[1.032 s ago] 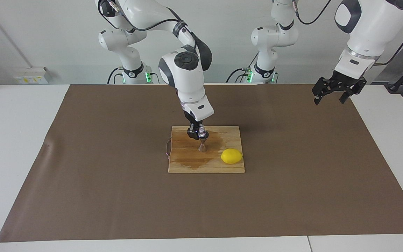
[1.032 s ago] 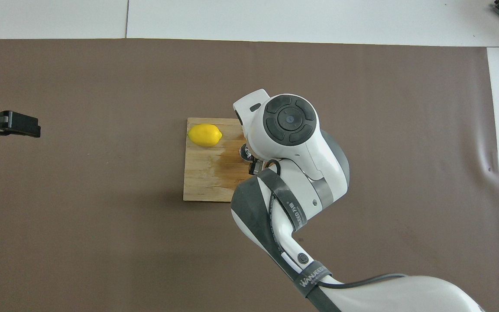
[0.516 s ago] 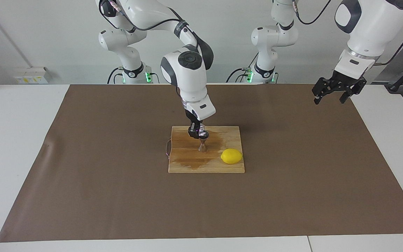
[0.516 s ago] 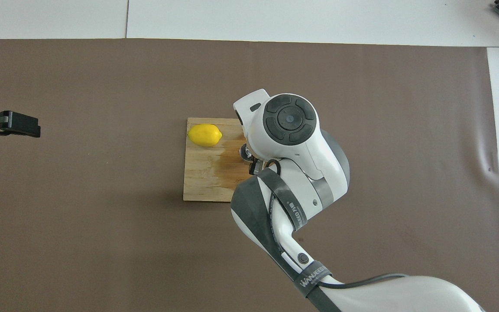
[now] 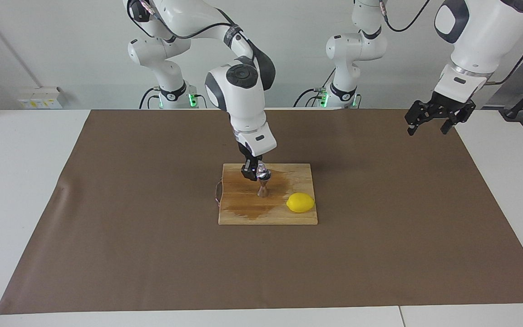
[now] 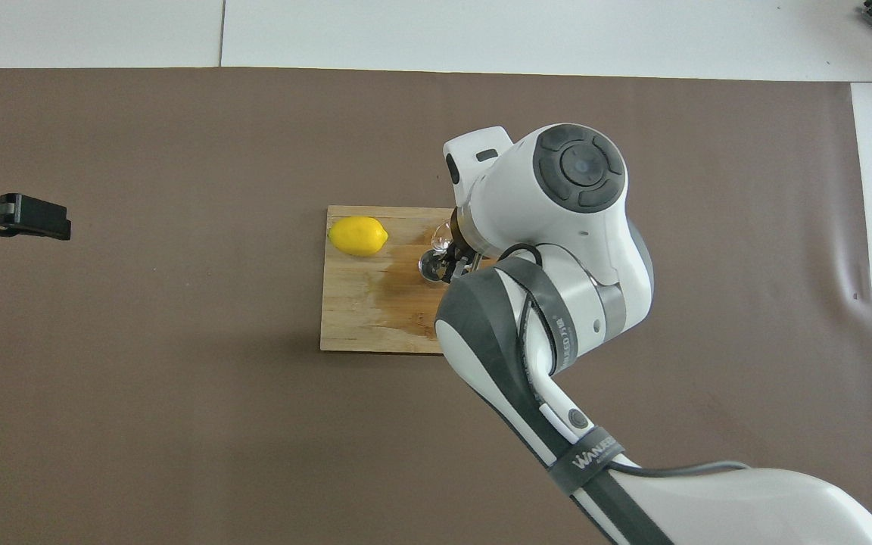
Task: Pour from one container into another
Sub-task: 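Raise the clear glass upright and carry it away from the board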
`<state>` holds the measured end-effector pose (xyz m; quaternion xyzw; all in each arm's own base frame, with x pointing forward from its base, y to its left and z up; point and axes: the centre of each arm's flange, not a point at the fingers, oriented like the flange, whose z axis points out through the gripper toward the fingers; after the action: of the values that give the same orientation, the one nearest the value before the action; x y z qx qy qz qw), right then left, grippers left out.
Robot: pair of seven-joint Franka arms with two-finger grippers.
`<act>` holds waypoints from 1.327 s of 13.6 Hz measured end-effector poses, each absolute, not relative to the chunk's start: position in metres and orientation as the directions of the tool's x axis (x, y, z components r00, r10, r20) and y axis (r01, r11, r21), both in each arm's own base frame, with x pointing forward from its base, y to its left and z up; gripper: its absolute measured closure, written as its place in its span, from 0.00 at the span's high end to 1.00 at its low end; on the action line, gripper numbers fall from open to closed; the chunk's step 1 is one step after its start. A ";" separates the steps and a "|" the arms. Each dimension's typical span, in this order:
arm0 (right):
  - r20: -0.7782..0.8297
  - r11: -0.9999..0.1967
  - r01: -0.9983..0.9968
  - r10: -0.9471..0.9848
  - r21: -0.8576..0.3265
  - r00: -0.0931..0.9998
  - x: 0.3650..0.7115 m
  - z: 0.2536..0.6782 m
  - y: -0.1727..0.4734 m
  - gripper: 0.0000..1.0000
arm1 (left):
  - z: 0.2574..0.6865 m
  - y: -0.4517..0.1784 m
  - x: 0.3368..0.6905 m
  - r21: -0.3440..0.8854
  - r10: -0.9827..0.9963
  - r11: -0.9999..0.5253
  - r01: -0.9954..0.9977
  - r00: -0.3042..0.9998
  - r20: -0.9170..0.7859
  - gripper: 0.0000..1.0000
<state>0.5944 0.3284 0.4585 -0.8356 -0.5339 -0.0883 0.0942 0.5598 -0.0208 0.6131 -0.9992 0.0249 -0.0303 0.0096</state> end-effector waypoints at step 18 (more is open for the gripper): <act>0.696 -0.382 0.894 0.576 -0.234 0.429 0.582 0.420 -0.188 0.48 | 0.613 -0.021 0.560 -0.021 -0.050 -0.999 -0.049 0.997 0.060 1.00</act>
<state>0.5818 -0.1885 0.4200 -0.7889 -0.4659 -0.2620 0.3033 0.5598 -0.0208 0.6131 -0.9992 0.0249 -0.0303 0.0096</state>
